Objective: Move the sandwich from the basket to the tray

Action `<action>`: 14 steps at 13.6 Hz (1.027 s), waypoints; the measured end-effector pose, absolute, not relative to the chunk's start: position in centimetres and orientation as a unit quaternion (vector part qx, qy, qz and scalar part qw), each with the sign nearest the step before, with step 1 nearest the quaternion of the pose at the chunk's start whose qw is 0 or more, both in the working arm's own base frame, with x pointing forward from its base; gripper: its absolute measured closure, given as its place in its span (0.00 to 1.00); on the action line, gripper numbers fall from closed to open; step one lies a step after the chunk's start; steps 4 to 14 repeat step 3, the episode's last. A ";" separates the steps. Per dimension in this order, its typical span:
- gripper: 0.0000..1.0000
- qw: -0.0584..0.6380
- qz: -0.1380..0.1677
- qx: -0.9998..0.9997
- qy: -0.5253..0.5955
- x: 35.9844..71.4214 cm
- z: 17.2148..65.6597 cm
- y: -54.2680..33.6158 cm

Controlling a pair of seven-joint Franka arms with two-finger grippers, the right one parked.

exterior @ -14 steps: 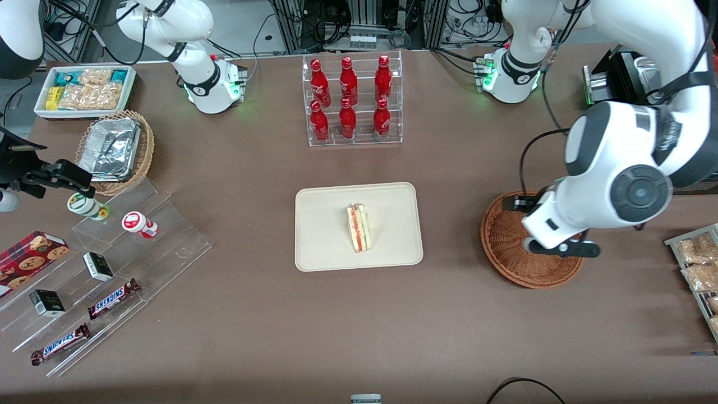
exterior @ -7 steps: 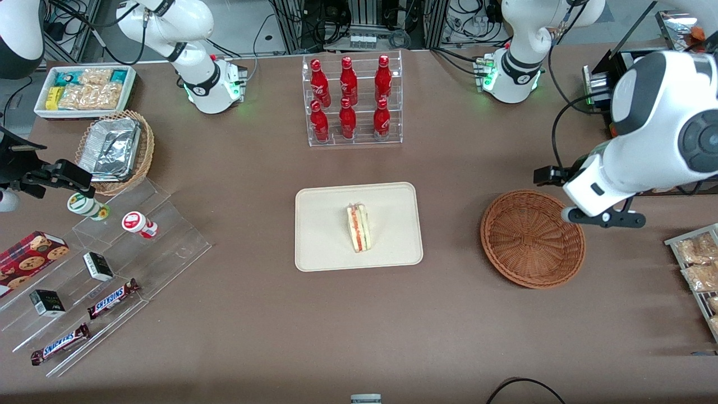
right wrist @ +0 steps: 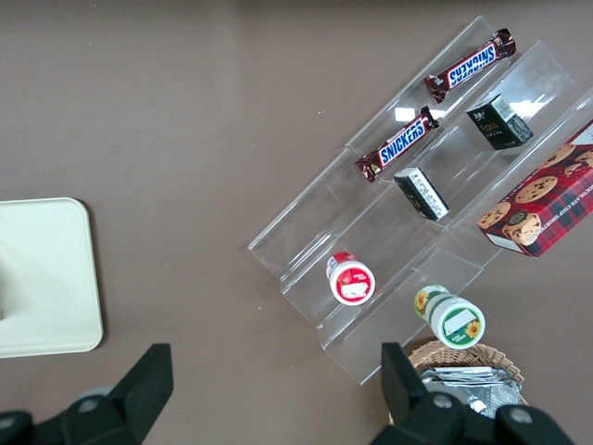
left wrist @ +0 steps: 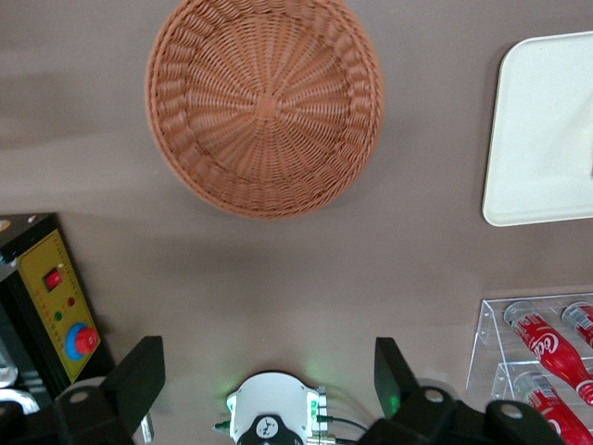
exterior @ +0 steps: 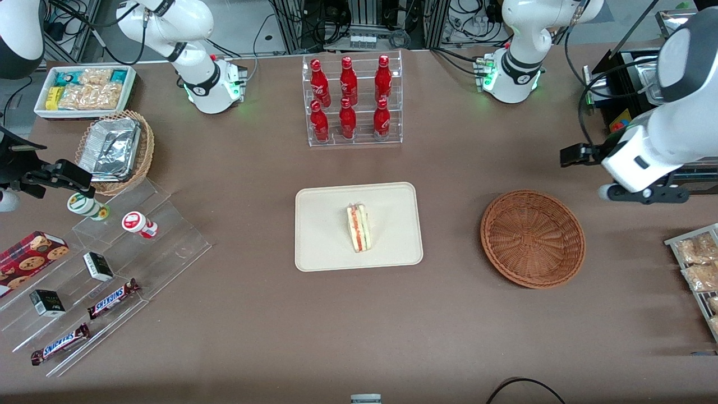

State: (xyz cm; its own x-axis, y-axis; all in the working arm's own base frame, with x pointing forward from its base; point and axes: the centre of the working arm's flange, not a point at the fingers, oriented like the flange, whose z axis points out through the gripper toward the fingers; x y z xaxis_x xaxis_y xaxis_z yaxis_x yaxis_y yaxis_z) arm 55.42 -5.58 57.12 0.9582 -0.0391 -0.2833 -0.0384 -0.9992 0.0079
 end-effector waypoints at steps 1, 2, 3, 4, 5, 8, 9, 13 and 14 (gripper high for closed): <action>0.00 0.001 -0.143 0.990 -0.015 54.9 57.8 -5.0; 0.00 0.000 -0.143 0.990 -0.011 54.5 58.5 -4.6; 0.00 -0.001 -0.142 0.990 -0.009 54.0 59.2 -4.5; 0.00 -0.001 -0.142 0.990 -0.009 54.0 59.2 -4.5; 0.00 -0.001 -0.142 0.990 -0.009 54.0 59.2 -4.5; 0.00 -0.001 -0.142 0.990 -0.009 54.0 59.2 -4.5; 0.00 -0.001 -0.142 0.990 -0.009 54.0 59.2 -4.5; 0.00 -0.001 -0.142 0.990 -0.009 54.0 59.2 -4.5; 0.00 -0.001 -0.142 0.990 -0.009 54.0 59.2 -4.5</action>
